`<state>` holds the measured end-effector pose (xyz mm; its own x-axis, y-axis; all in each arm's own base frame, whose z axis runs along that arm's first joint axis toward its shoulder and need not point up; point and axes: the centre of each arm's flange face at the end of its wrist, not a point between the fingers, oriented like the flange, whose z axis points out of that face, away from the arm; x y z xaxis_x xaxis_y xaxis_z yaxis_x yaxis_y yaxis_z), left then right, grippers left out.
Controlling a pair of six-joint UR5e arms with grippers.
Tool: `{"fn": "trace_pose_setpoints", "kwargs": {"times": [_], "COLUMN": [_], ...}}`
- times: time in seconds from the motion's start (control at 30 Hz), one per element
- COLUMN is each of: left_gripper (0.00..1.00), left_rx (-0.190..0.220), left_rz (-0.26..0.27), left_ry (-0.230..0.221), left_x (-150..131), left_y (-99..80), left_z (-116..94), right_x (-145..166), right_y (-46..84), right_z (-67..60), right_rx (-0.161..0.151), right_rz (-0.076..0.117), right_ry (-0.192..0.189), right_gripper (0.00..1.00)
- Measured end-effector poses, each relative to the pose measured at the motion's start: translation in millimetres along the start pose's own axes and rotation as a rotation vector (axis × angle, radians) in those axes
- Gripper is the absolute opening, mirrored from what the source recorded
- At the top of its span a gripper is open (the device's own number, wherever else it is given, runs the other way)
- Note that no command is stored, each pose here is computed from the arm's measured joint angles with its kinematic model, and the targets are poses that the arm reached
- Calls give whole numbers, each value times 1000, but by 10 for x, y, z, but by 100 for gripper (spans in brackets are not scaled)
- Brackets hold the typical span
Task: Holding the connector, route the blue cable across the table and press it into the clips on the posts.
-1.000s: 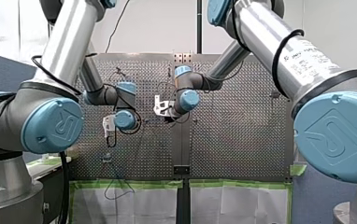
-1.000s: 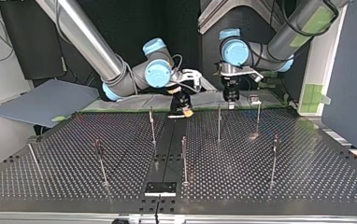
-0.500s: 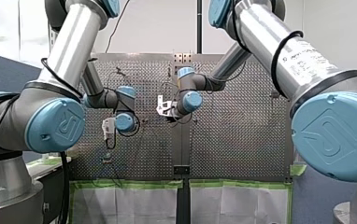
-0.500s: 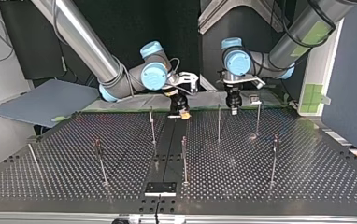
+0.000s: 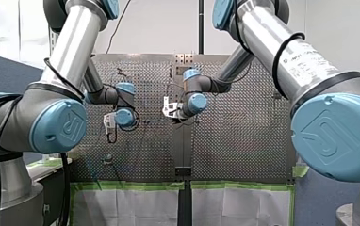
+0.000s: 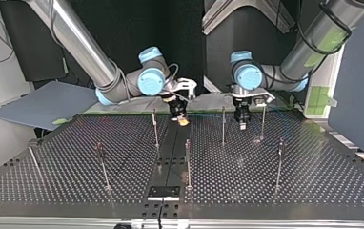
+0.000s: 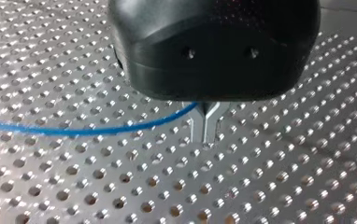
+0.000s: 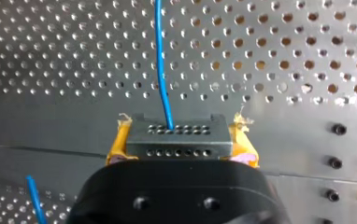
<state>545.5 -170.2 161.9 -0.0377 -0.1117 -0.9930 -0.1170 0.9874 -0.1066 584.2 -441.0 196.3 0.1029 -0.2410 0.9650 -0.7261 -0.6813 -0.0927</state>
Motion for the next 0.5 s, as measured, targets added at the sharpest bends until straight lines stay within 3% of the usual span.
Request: {"fn": "trace_pose_setpoints", "kwargs": {"times": [0.27,0.5], "left_gripper": [0,0], "left_rx": [-6,-1], "left_rz": [-5,-7], "left_ry": [-16,-21], "left_x": [-156,-192], "left_y": [147,189], "left_z": [209,261], "right_x": [54,134], "right_y": [172,292], "right_z": [55,99], "right_rx": [-2,3], "right_rz": [6,12], "right_ry": [16,32], "right_gripper": [0,0]}}
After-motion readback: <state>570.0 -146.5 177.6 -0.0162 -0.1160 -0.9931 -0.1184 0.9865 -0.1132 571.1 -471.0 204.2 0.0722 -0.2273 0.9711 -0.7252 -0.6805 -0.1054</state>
